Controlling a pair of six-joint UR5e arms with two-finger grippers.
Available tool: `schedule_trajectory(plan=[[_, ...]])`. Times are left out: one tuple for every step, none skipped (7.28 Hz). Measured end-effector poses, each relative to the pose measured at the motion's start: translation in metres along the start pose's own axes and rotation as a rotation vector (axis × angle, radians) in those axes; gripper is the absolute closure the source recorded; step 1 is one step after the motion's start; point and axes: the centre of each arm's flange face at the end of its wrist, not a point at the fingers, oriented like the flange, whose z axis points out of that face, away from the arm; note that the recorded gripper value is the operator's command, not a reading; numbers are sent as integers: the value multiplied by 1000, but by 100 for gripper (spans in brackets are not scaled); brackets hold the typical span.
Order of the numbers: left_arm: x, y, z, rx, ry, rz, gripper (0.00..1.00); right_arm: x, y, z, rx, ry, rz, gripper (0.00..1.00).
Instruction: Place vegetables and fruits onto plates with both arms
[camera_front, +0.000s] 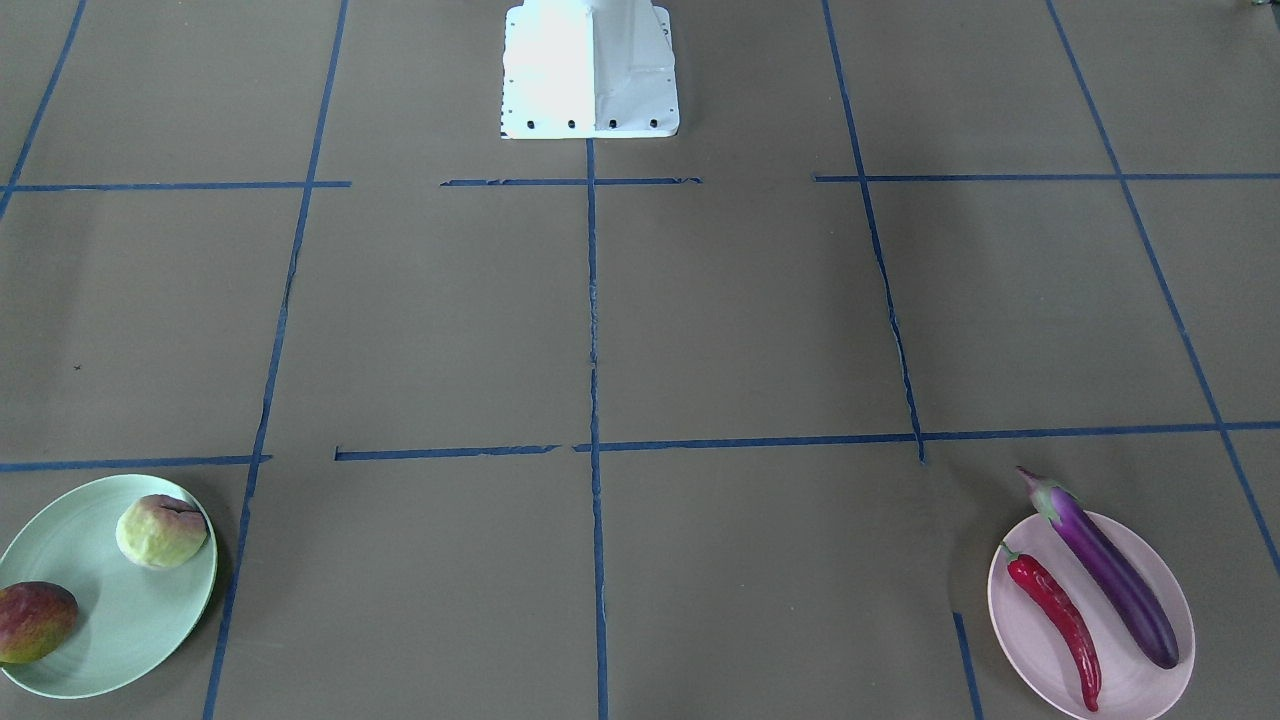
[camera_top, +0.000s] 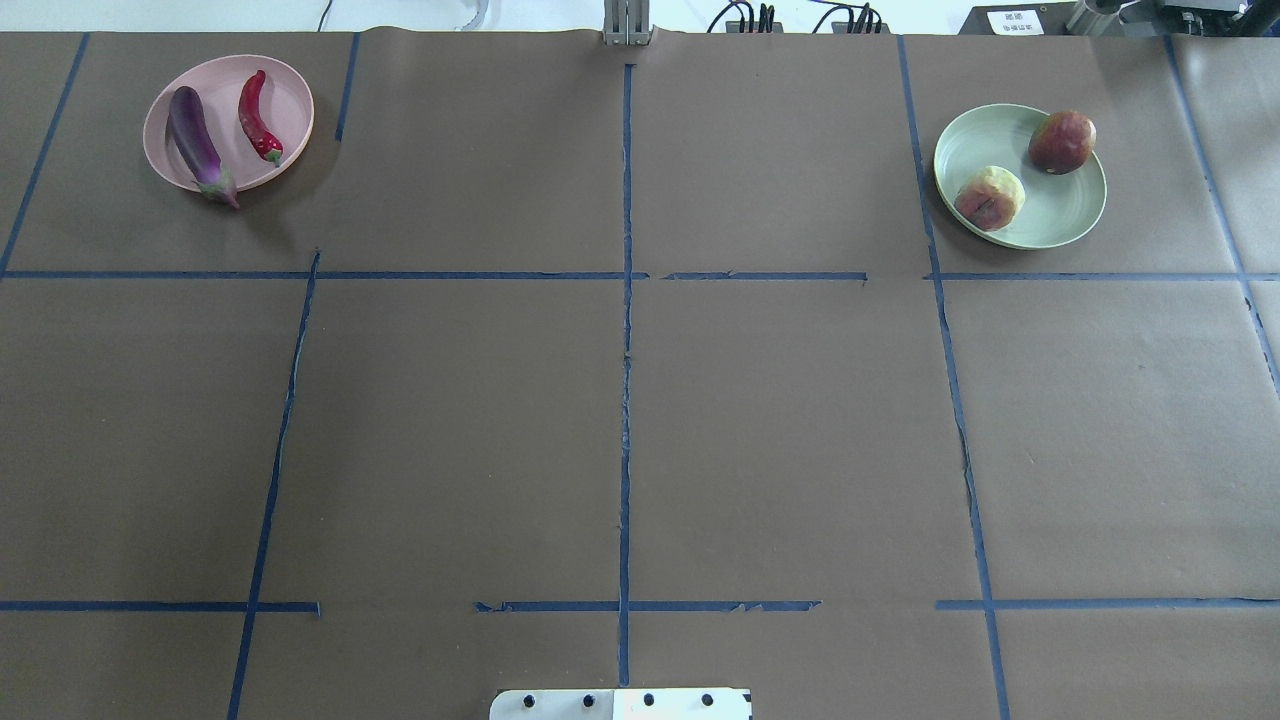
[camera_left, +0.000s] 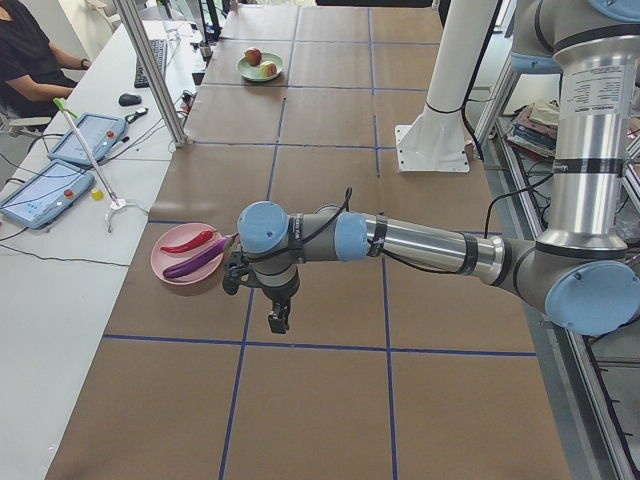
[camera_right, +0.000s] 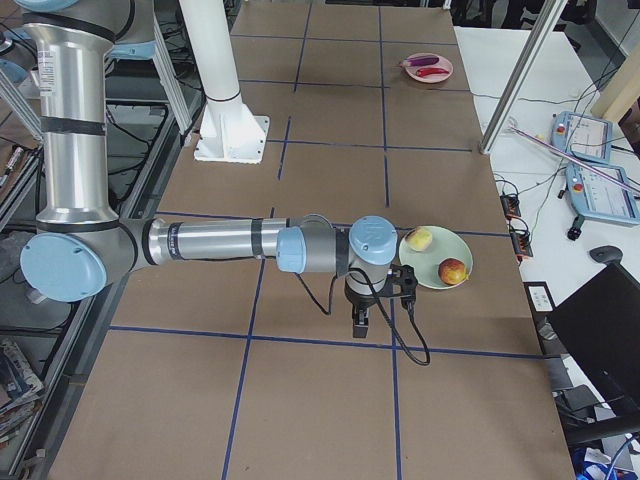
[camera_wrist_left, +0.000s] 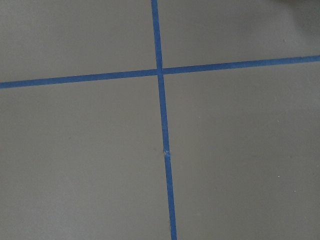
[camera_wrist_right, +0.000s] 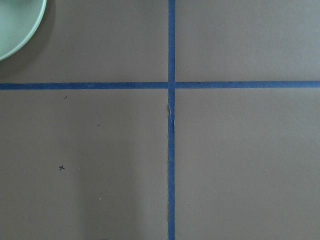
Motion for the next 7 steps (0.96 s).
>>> schedule_trajectory(plan=[[1,0,1,4,-4,10,0,-1,9,1,-3,2,-4,0],[1,3,2,8,-6,19,0,-5,10,3,-8,0,-14,0],[-1,8,6,8,-4,22,0,-11,9,7,-16,-1,-28,0],[-1,9,6,19,-5,34,0,-15,7,9,-19,-1,-38,0],[0,8,6,32,-10,49,0,-17,6,10,-20,-2,-43,0],[-1,6,6,39,-14,56,0,-18,6,10,-20,-2,-46,0],[-2,4,7,41,-16,58,0,-18,6,10,-20,-2,-51,0]])
